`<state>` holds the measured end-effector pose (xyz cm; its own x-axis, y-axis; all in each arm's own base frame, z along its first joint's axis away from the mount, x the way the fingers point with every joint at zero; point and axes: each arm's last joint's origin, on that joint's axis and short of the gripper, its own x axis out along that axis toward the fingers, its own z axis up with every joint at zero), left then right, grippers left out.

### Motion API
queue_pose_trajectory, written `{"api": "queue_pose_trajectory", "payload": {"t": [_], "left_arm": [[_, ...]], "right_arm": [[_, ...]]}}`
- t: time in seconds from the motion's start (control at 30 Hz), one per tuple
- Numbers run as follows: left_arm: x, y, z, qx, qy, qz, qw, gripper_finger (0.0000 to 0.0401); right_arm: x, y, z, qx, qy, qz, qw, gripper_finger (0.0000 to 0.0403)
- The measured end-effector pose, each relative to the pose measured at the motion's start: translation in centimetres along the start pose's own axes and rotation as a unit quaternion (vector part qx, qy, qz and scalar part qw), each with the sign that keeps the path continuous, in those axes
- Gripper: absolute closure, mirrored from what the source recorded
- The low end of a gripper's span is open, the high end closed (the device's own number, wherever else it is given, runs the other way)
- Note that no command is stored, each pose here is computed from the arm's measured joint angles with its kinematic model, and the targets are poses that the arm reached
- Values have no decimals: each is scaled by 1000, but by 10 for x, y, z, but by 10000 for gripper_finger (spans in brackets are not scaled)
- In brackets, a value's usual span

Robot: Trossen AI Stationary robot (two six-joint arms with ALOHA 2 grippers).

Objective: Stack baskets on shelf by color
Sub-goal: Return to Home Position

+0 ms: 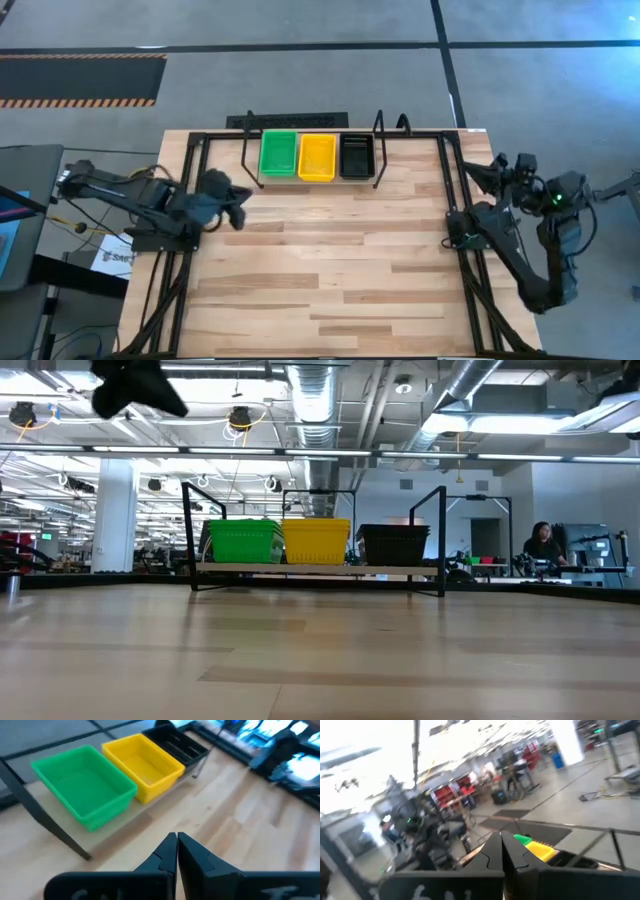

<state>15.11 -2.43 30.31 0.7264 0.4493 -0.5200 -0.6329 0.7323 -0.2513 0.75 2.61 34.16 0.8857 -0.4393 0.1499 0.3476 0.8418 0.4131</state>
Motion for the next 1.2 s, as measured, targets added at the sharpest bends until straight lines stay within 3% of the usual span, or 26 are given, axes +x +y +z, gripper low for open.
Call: {"api": "queue_pose_trajectory", "payload": {"t": [0.17, 0.4, 0.5, 0.67, 0.8, 0.97, 1.07, 1.2], "left_arm": [[-4, 21, -37, -30, -34, -78, 996, 401], [7, 42, -83, -64, -83, -121, 987, 401], [14, 48, -98, -80, -91, -138, 983, 401], [25, 60, -121, -97, -67, -163, 980, 401], [34, 68, -138, -118, -43, -172, 977, 401], [33, 68, -138, -145, -27, -183, 972, 401], [32, 66, -139, -176, 7, -208, 962, 401], [31, 64, -143, -173, 73, -247, 951, 401]], "right_arm": [[2, -7, -13, 36, 8, -68, 997, 402], [7, -5, -19, 12, 15, -97, 995, 402], [8, -4, -22, 10, 32, -79, 996, 403], [6, -5, -25, 28, 50, -67, 996, 401], [6, -7, -26, 39, 42, -99, 993, 393], [4, -13, -25, 42, 10, -180, 983, 382], [4, -14, -27, 72, 12, -185, 980, 380], [3, -15, -30, 94, 20, -190, 977, 381]]}}
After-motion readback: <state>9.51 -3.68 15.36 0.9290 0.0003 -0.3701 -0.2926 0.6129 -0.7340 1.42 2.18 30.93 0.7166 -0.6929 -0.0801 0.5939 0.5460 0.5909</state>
